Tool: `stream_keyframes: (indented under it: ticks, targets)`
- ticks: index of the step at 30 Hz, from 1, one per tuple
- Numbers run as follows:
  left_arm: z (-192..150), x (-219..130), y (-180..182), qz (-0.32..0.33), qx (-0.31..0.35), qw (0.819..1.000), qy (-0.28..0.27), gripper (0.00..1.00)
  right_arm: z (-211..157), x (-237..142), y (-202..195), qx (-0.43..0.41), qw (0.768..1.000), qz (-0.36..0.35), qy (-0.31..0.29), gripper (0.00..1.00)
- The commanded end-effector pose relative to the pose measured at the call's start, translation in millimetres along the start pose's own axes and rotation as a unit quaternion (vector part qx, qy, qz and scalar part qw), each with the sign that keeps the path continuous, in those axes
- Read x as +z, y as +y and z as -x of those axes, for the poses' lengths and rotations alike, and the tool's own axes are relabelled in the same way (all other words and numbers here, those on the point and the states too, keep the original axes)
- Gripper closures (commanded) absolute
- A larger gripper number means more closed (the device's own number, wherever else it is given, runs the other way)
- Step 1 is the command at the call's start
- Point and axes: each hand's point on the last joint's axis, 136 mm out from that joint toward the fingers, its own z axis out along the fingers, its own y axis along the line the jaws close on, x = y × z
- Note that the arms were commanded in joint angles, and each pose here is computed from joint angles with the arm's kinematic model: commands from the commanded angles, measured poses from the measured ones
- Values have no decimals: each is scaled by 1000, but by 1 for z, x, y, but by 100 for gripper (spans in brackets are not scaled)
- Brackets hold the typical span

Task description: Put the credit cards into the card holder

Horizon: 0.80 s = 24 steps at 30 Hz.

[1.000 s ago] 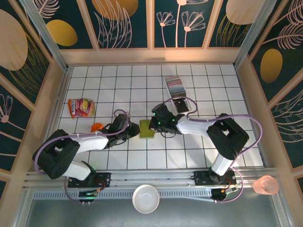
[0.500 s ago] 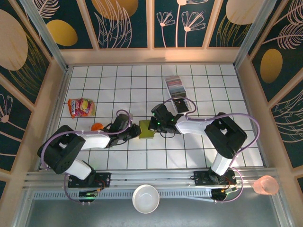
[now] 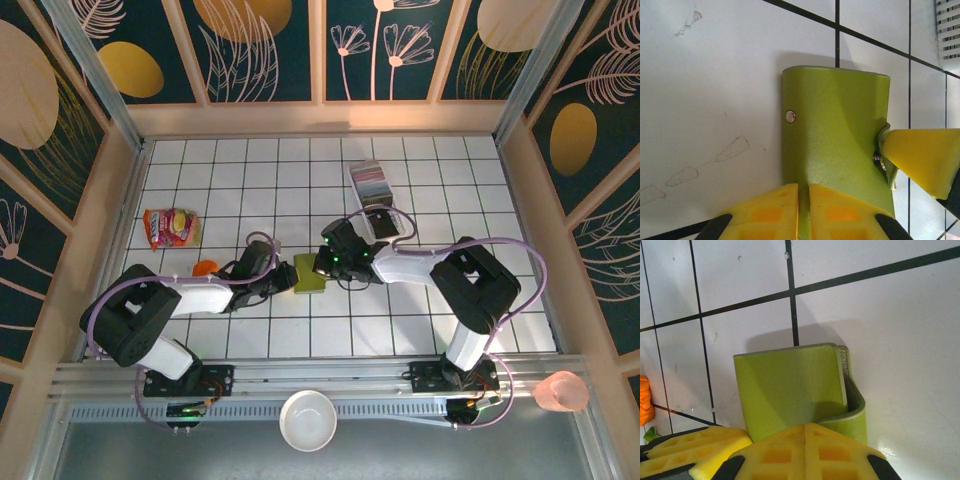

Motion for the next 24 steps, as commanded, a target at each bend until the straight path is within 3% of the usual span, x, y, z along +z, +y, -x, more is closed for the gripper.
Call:
stream_keyframes:
  ticks: [1,15,24]
  targets:
    - [-12,5,7,4,7,1000,23,89,0,5,2,-10,1000,-6,1,100]
    - [-11,5,6,5,4,1000,22,90,-30,15,-44,-40,992,-117,21,100]
    - [-12,5,9,7,0,1000,19,90,-63,10,-100,-83,964,-253,22,100]
